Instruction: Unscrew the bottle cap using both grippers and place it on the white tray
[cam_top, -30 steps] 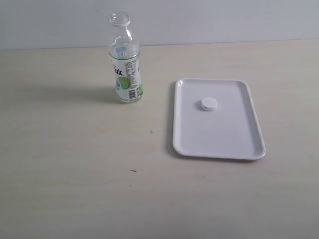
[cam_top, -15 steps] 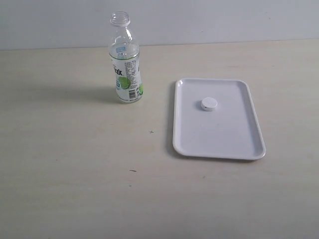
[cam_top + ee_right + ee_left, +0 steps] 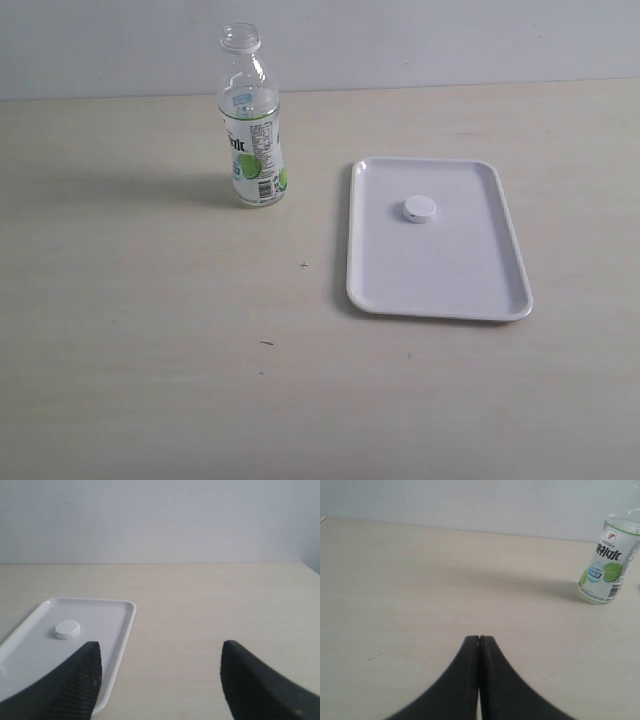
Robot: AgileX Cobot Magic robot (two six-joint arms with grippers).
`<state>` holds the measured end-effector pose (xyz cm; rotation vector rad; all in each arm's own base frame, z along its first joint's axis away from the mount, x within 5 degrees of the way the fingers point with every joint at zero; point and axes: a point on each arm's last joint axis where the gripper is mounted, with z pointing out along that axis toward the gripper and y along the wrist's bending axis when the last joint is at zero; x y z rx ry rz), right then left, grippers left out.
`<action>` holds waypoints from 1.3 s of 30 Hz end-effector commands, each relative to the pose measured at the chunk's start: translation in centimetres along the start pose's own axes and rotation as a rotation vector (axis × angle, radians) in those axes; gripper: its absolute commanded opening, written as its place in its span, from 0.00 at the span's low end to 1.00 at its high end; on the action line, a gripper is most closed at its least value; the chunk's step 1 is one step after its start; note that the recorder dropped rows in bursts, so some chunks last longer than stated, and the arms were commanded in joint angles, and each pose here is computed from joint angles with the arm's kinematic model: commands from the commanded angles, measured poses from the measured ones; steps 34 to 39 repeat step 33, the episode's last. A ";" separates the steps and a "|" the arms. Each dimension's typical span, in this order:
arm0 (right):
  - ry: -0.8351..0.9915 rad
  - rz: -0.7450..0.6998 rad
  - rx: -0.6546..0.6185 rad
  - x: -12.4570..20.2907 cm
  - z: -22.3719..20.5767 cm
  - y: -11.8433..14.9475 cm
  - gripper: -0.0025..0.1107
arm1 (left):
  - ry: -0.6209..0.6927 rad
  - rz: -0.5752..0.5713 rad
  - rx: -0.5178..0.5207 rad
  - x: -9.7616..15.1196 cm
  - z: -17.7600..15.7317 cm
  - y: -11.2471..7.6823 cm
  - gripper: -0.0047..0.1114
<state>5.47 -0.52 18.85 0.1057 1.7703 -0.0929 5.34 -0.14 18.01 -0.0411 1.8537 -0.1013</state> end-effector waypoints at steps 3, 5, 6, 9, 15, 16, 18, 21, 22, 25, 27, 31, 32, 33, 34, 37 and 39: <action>-0.003 -0.005 0.005 0.1 0.0 0.0 0.59 | -0.013 -0.011 0.000 -0.1 0.0 0.0 0.04; -0.003 -0.005 0.005 0.1 0.0 0.0 0.59 | -0.013 -0.011 0.000 -0.1 0.0 0.0 0.04; -0.003 -0.005 0.005 0.1 0.0 0.0 0.59 | -0.013 -0.011 0.000 -0.1 0.0 0.0 0.04; -0.003 -0.005 0.005 0.1 0.0 0.0 0.59 | -0.013 -0.011 0.000 -0.1 0.0 0.0 0.04; -0.003 -0.005 0.005 0.1 0.0 0.0 0.59 | -0.013 -0.011 0.000 -0.1 0.0 0.0 0.04; -0.003 -0.005 0.005 0.1 0.0 0.0 0.59 | -0.013 -0.011 0.000 -0.1 0.0 0.0 0.04; -0.003 0.005 0.002 0.1 0.0 0.0 0.54 | -0.013 -0.011 0.000 -0.1 0.0 0.0 0.04; -0.012 0.046 -0.008 0.0 0.0 0.1 0.21 | -0.013 -0.011 0.000 -0.1 0.0 0.0 0.04; -0.023 0.046 -0.006 -0.1 0.0 0.1 0.10 | -0.013 -0.011 0.000 -0.1 0.0 0.0 0.04; -0.038 0.054 -0.003 -0.2 0.0 0.0 0.04 | -0.013 -0.011 0.000 -0.1 0.0 0.0 0.04; -0.036 0.054 -0.004 -0.2 0.0 0.0 0.04 | -0.013 -0.011 0.000 -0.1 0.0 0.0 0.04; -0.036 0.054 -0.004 -0.2 0.0 0.0 0.04 | -0.013 -0.011 0.000 -0.1 0.0 0.0 0.04; -0.036 0.054 -0.004 -0.2 0.0 0.0 0.04 | -0.013 -0.011 0.000 -0.1 0.0 0.0 0.04; -0.036 0.054 -0.004 -0.2 0.0 0.0 0.04 | -0.013 -0.011 0.000 -0.1 0.0 0.0 0.04; -0.036 0.054 -0.004 -0.2 0.0 0.0 0.04 | -0.013 -0.011 0.000 -0.1 0.0 0.0 0.04; -0.036 0.054 -0.004 -0.2 0.0 0.0 0.04 | -0.013 -0.011 0.000 -0.1 0.0 0.0 0.04; -0.036 0.054 -0.004 -0.2 0.0 0.0 0.04 | -0.013 -0.011 0.000 -0.1 0.0 0.0 0.04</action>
